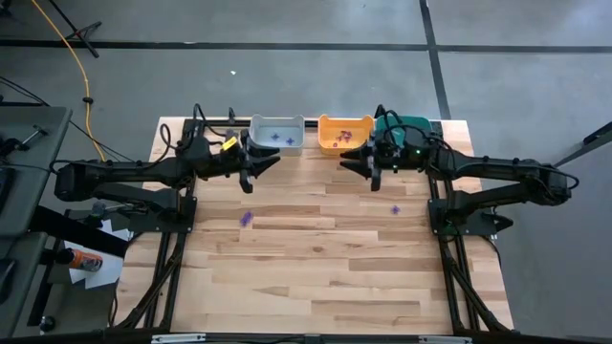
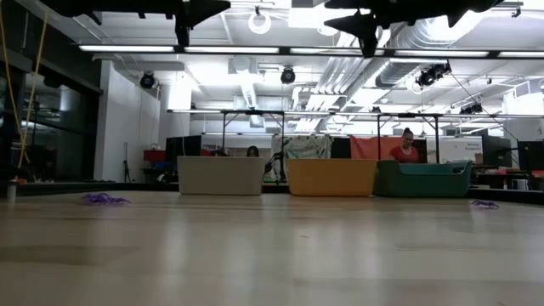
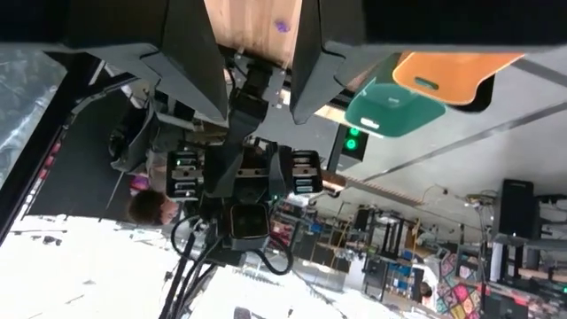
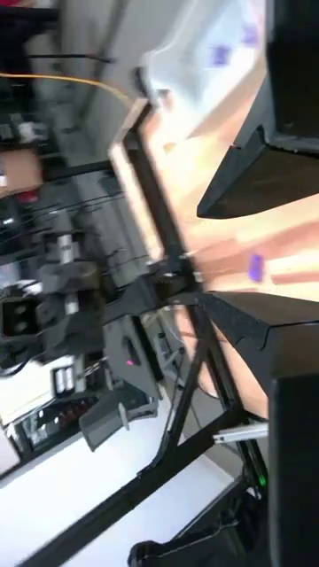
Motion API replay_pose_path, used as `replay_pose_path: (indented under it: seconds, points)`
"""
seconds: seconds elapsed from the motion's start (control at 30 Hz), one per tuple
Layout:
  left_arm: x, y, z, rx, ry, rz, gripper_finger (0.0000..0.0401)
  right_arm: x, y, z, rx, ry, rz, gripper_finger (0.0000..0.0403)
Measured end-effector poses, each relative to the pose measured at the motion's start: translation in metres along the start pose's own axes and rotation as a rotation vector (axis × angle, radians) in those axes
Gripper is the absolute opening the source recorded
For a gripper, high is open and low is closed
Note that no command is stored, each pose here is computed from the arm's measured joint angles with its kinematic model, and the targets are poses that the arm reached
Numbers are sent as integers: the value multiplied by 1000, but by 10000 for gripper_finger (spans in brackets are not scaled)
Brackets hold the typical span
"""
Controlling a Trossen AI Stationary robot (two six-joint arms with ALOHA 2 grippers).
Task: Sort Halloween decoration
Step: Put the purple spider toy into the gray bin
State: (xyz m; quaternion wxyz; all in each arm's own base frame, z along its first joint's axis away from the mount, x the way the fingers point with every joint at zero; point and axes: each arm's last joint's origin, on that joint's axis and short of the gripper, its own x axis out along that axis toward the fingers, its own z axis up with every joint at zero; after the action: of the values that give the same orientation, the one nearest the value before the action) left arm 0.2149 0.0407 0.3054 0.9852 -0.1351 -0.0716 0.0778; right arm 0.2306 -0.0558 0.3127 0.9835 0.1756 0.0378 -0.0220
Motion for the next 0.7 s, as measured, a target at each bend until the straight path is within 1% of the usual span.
replay_pose_path:
  seconds: [0.13,0.2,0.3,0.47,0.53,0.63,0.7]
  points:
    - [0,1,-4,-1,38,11,115,-1,-4,-12,123,117,-41,138]
    - [0,2,-5,-1,57,17,115,-3,-5,-23,215,239,-63,138]
    - [0,2,-7,-1,72,21,115,-10,-5,-46,343,472,-130,138]
    - [-1,3,-10,-2,106,31,115,-34,-3,-89,499,858,-318,138]
    - [-1,3,-11,-2,114,33,115,-44,-3,-106,571,977,-405,138]
    - [-1,3,-11,-2,118,35,115,-59,-8,-136,674,1087,-566,138]
    - [-1,3,-11,-2,118,35,115,-66,-13,-152,720,1088,-673,138]
